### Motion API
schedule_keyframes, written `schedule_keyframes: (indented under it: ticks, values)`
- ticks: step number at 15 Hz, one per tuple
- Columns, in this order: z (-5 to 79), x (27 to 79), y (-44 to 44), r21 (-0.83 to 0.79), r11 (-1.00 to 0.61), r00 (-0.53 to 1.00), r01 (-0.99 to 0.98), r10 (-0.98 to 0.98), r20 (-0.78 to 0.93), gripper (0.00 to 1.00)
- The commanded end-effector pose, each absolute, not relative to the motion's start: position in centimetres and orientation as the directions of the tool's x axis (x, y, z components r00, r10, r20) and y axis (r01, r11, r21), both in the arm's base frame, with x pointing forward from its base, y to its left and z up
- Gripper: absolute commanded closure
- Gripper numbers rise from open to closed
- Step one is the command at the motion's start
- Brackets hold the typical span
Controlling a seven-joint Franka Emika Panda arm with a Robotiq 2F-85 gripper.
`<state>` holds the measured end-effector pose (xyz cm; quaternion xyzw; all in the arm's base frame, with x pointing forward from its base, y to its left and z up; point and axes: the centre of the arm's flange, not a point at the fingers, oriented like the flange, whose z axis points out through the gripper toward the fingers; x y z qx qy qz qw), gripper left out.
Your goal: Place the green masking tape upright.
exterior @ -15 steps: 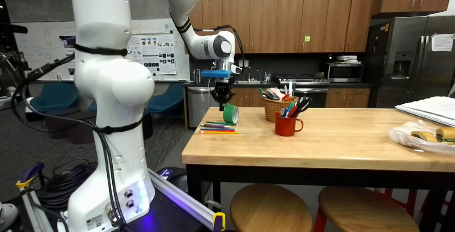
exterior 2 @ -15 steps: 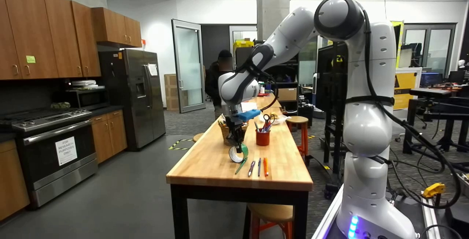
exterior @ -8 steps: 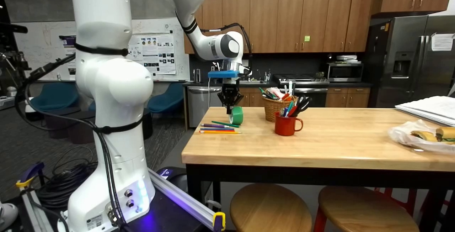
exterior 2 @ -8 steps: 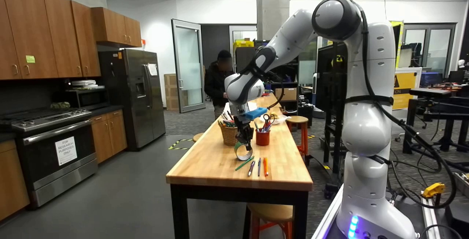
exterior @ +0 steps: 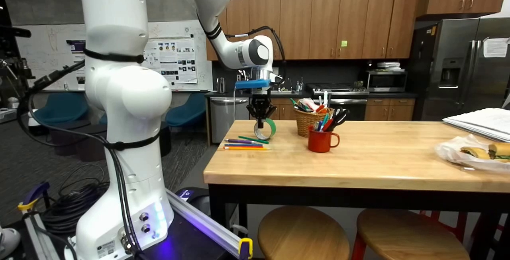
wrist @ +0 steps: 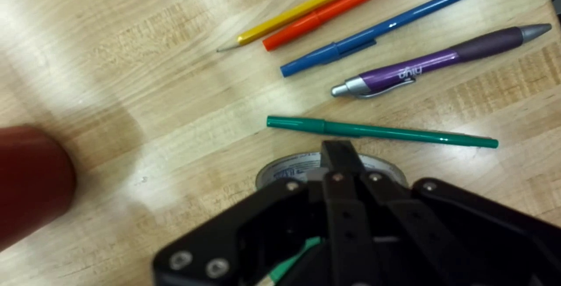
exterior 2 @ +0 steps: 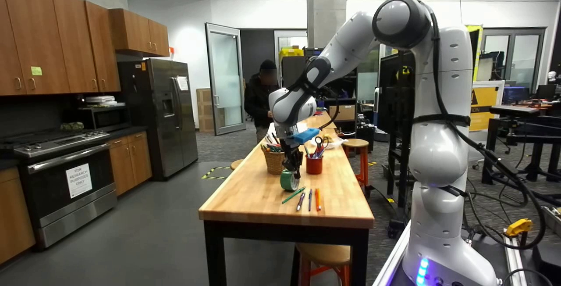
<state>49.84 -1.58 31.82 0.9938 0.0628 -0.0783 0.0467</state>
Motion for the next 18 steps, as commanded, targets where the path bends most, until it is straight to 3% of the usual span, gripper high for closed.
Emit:
schedule_keyframes:
  ticks: [1,18]
  values:
    - [31.0,50.5,-1.1,0.107,-0.984,0.983,0.145,0.131,-0.13,1.0]
    - [32.4,48.6,-0.7,0.118,-0.98,0.977,0.163,0.144,-0.155,1.0]
